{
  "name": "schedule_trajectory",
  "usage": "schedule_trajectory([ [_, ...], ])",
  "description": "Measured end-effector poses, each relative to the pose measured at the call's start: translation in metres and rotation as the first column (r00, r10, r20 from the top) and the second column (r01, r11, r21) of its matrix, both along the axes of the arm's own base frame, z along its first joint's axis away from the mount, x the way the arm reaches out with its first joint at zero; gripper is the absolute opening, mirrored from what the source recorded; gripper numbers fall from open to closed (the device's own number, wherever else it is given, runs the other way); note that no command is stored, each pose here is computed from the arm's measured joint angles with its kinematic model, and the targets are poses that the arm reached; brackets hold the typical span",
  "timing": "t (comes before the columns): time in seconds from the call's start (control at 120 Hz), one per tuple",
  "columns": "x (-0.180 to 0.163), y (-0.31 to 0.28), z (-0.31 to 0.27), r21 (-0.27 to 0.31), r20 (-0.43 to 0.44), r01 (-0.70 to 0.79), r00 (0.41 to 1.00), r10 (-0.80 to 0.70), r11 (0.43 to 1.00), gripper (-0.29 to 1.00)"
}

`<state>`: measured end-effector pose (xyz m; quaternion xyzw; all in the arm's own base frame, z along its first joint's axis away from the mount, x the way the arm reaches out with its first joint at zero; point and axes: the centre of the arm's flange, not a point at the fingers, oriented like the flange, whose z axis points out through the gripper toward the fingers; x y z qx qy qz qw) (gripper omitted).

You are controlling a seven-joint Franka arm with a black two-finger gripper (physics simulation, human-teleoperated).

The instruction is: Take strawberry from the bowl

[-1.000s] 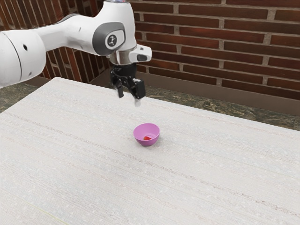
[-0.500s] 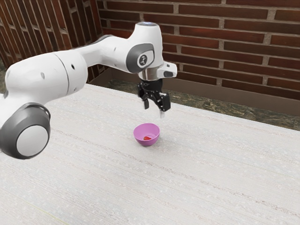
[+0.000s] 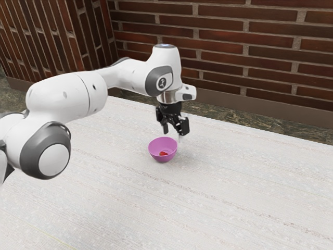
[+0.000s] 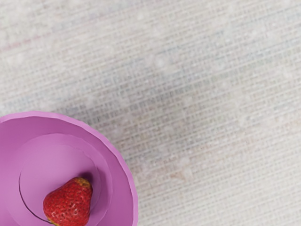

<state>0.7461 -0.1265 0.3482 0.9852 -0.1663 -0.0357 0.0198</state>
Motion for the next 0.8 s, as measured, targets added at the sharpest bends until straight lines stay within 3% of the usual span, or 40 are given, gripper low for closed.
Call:
schedule_trajectory([
  [0.117,0.004,0.006,-0.016,-0.001,0.0,0.006,1.0,-0.006,1.0,0.44],
  [0.258,0.008,0.008,-0.028,-0.004,0.016,0.017,1.0,-0.017,1.0,0.34],
  [0.483,0.021,0.042,-0.04,-0.007,0.041,-0.002,0.999,0.002,1.0,0.3],
  [0.8,0.006,0.046,-0.064,-0.002,-0.008,0.024,1.0,-0.024,1.0,0.3],
])
